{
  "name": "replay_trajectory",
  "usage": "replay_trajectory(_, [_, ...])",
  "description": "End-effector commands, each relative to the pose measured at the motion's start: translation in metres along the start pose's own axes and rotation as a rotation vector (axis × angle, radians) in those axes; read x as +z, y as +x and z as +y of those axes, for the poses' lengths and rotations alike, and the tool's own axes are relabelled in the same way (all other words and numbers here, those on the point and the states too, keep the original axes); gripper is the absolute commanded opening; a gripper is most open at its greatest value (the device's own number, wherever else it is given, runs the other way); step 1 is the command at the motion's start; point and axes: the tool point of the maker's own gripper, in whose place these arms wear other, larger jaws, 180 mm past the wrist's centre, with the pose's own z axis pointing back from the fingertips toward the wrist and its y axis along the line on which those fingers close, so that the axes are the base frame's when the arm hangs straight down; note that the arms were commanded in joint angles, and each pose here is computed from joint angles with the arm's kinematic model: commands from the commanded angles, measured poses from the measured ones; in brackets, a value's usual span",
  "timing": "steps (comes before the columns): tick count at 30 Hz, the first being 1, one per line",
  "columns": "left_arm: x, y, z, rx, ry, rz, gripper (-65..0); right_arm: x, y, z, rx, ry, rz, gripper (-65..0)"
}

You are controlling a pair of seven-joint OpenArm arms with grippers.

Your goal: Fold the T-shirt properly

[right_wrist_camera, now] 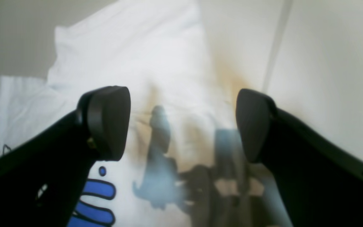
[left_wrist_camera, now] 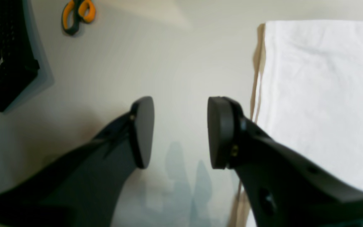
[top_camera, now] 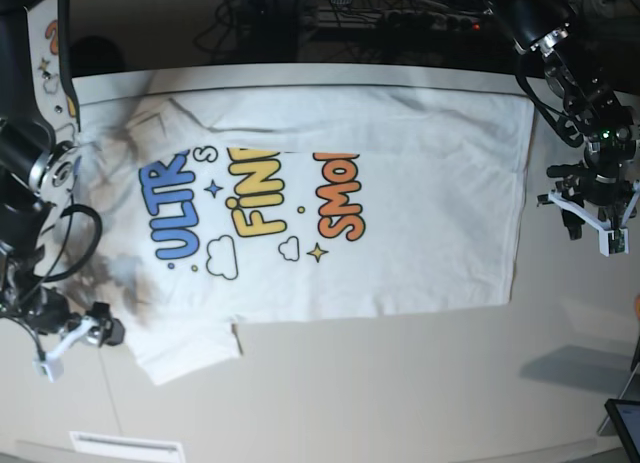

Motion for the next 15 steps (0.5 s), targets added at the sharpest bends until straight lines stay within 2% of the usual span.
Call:
replay_trajectory(1, [0.002, 0.012, 0.007, -0.010, 0.015, -0.039, -37.0, 0.010, 0.028, -0.005, 0.006, -0.006, -0.069, -14.4])
replay_trajectory(6, [0.004, 0.008, 0.013, -0.033, 0.024, -0.026, -37.0, 0.016, 0.027, -0.018, -0.007, -0.025, -0.092, -14.4])
replay_trajectory(12, [0.005, 0.008, 0.013, -0.034, 0.023, -0.027, -37.1, 0.013, 0.019, -0.017, -0.009, -0.024, -0.079, -14.4])
replay_trajectory(15, [0.006, 0.002, 0.013, -0.040, 0.022, -0.014, -37.1, 0.012, 0.018, -0.018, -0.013, -0.025, -0.114, -14.4])
